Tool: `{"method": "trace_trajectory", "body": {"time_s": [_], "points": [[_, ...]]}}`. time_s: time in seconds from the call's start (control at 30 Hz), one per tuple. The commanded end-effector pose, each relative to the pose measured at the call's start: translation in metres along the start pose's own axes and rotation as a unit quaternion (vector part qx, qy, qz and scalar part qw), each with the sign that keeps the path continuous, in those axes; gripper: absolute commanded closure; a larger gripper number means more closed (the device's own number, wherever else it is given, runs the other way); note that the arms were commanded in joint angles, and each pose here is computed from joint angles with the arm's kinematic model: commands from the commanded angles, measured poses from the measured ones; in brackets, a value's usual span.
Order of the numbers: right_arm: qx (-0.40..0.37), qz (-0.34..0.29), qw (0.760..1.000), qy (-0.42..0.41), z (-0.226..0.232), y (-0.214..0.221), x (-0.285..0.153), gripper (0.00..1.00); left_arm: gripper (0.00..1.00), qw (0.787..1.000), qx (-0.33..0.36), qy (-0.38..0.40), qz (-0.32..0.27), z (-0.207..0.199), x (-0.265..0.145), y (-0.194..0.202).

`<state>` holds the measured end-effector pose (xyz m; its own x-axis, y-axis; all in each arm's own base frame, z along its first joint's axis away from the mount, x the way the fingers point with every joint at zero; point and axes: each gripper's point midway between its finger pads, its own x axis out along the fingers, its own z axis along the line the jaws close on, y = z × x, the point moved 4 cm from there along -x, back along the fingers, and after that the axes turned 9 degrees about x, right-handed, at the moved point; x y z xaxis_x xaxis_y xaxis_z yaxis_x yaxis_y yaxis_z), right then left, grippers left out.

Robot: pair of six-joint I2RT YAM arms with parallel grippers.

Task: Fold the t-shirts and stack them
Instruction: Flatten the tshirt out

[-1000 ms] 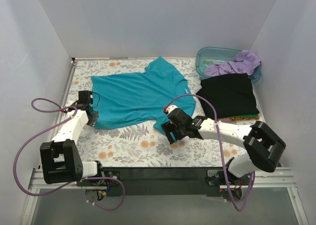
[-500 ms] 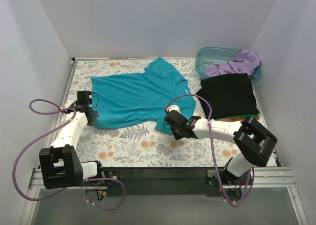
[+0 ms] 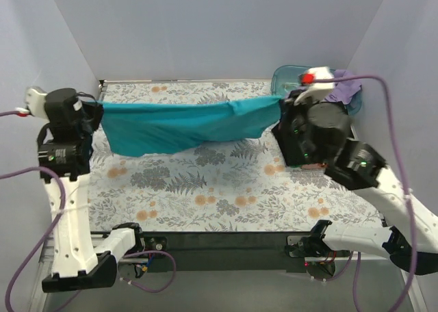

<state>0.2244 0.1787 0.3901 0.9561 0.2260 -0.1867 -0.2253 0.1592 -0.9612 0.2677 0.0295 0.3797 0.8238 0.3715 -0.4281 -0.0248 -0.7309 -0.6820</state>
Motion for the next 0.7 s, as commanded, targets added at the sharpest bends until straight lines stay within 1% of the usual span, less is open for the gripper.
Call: {"method": "trace_trajectory", "body": {"time_s": [0.0,0.03,0.07,0.1,0.17,0.2,0.23,0.3,0.37,0.43,0.53,0.57,0.63,0.67], "points": [[-0.001,-0.105,0.994,0.001,-0.02,-0.091,-0.041,0.99,1.0,0.995,0.009,0.064,-0.08,-0.021,-0.076,-0.059],[0.004,-0.121,0.993,-0.015,-0.02,-0.107,-0.05,0.99,1.0,0.992,0.008,0.081,-0.099,-0.027,-0.093,-0.072],[0.012,-0.155,0.987,-0.039,-0.024,-0.139,-0.071,0.99,1.0,0.988,0.004,0.096,-0.117,-0.032,-0.108,-0.083],[0.013,-0.167,0.984,-0.069,-0.02,-0.151,-0.08,0.99,1.0,0.979,0.002,0.135,-0.154,-0.042,-0.143,-0.106],[0.03,-0.206,0.971,-0.116,-0.024,-0.185,-0.112,0.99,1.0,0.971,0.005,0.165,-0.175,-0.048,-0.171,-0.12],[0.032,-0.219,0.963,-0.153,-0.021,-0.194,-0.124,0.99,1.0,0.964,0.005,0.187,-0.189,-0.052,-0.189,-0.128],[0.037,-0.23,0.958,-0.167,-0.023,-0.201,-0.134,0.99,1.0,0.953,0.004,0.224,-0.204,-0.056,-0.215,-0.135],[0.042,-0.251,0.947,-0.194,-0.026,-0.214,-0.152,0.99,1.0,0.942,0.002,0.257,-0.217,-0.058,-0.236,-0.139],[0.044,-0.26,0.945,-0.196,-0.03,-0.218,-0.159,0.99,1.0,0.932,0.002,0.291,-0.217,-0.058,-0.251,-0.135],[0.047,-0.258,0.947,-0.183,-0.033,-0.218,-0.156,0.99,1.0,0.928,0.011,0.314,-0.202,-0.062,-0.251,-0.127],[0.04,-0.236,0.959,-0.151,-0.032,-0.203,-0.139,0.99,1.0,0.939,0.014,0.3,-0.166,-0.06,-0.227,-0.111],[0.04,-0.228,0.963,-0.136,-0.033,-0.197,-0.133,0.99,1.0,0.951,0.019,0.28,-0.134,-0.059,-0.199,-0.096],[0.034,-0.199,0.978,-0.059,-0.041,-0.174,-0.108,0.99,1.0,0.956,0.026,0.274,-0.103,-0.059,-0.175,-0.08],[0.028,-0.186,0.982,-0.032,-0.042,-0.163,-0.096,0.99,1.0,0.967,0.04,0.249,-0.046,-0.052,-0.137,-0.051]]}}
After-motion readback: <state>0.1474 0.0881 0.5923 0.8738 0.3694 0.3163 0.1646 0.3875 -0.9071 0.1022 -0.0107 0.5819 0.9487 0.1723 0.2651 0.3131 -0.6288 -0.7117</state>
